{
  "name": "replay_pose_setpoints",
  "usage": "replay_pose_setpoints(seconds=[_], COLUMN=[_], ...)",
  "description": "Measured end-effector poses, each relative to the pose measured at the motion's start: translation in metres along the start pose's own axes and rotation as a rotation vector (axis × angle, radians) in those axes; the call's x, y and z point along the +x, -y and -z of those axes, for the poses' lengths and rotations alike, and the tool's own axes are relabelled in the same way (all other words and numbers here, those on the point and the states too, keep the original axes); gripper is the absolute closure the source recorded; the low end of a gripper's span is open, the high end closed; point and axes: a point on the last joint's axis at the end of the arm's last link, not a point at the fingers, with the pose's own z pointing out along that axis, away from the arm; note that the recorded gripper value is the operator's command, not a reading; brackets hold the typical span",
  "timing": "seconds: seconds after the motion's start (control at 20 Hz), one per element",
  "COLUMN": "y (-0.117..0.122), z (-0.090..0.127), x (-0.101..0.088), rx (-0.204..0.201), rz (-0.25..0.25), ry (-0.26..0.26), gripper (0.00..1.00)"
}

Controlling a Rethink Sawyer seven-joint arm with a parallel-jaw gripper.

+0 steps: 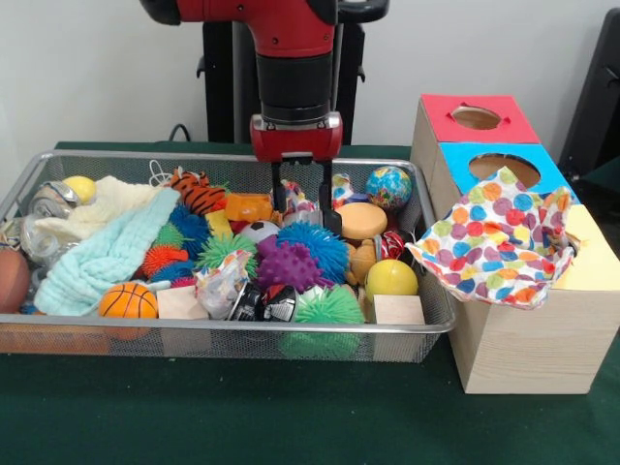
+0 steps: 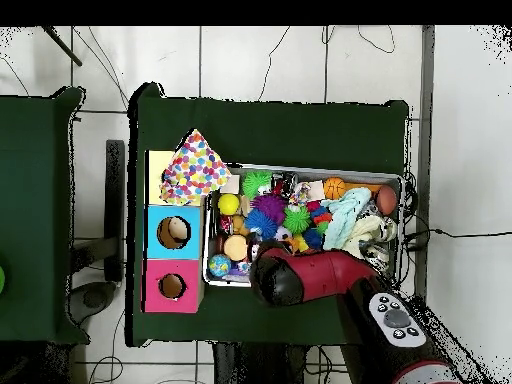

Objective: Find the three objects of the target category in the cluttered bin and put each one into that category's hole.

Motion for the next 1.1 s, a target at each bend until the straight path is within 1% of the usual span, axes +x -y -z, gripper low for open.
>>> replay_pose_setpoints(seconds=[0.1,0.35,0.5,0.75,0.95,1.05,1.1], y=[0.006,0.032,0.05,0.059,0.06,0.056,0.055], z=[0.001,0.005,0.009,0.014,0.017,0.018,0.019], x=[0.0,0.007,0.017,0.032,0.051,0.066,0.069], rx=[0.004,0.021,0.035,0.048,0.055,0.055,0.055], rz=[-0.006,-0.03,-0.049,-0.056,-0.054,-0.048,-0.047], ry=[0.004,0.004,-0.004,-0.024,-0.055,-0.079,-0.083], gripper=[0.0,0.0,0.0,0.0,0.0,0.0,0.0])
